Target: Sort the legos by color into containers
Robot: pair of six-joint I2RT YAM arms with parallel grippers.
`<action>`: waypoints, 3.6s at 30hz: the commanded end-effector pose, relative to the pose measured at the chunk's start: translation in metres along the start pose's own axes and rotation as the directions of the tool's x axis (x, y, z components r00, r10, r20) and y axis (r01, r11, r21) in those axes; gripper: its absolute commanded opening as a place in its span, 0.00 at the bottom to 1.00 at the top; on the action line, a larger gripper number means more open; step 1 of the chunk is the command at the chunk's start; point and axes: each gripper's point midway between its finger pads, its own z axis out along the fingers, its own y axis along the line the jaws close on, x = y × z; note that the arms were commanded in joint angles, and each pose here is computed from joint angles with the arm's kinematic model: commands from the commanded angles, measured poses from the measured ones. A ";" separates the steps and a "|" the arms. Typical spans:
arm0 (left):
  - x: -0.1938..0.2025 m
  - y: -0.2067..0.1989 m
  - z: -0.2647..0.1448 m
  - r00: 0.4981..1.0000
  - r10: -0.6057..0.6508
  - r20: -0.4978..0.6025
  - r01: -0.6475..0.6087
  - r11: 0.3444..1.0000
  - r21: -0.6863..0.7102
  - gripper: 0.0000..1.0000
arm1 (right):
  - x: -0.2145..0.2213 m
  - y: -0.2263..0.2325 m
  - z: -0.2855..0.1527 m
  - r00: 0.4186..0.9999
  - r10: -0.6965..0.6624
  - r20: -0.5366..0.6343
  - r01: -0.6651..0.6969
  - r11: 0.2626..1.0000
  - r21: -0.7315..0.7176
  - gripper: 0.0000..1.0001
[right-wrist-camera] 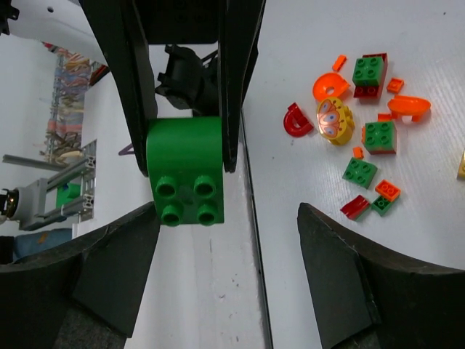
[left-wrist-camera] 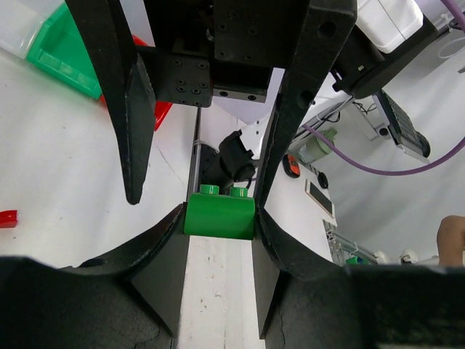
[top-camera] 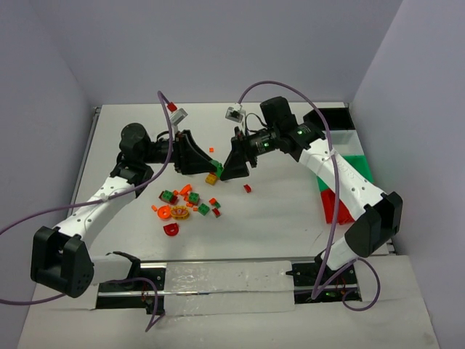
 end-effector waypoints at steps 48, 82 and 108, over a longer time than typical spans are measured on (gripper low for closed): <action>-0.017 0.192 -0.089 0.902 0.118 -0.416 -0.385 0.658 -0.647 0.99 | 0.199 -0.227 -0.391 0.840 0.513 -0.175 0.027 0.283 0.959 0.00; 0.066 0.283 -0.137 0.266 0.427 -0.864 -0.713 0.690 0.121 0.83 | 0.174 -0.208 -0.361 0.847 0.498 -0.185 -0.013 0.368 0.930 1.00; 0.094 0.308 -0.140 0.212 0.437 -0.874 -0.723 0.672 0.161 0.66 | 0.097 -0.170 -0.260 0.937 0.289 -0.197 0.001 0.562 0.827 1.00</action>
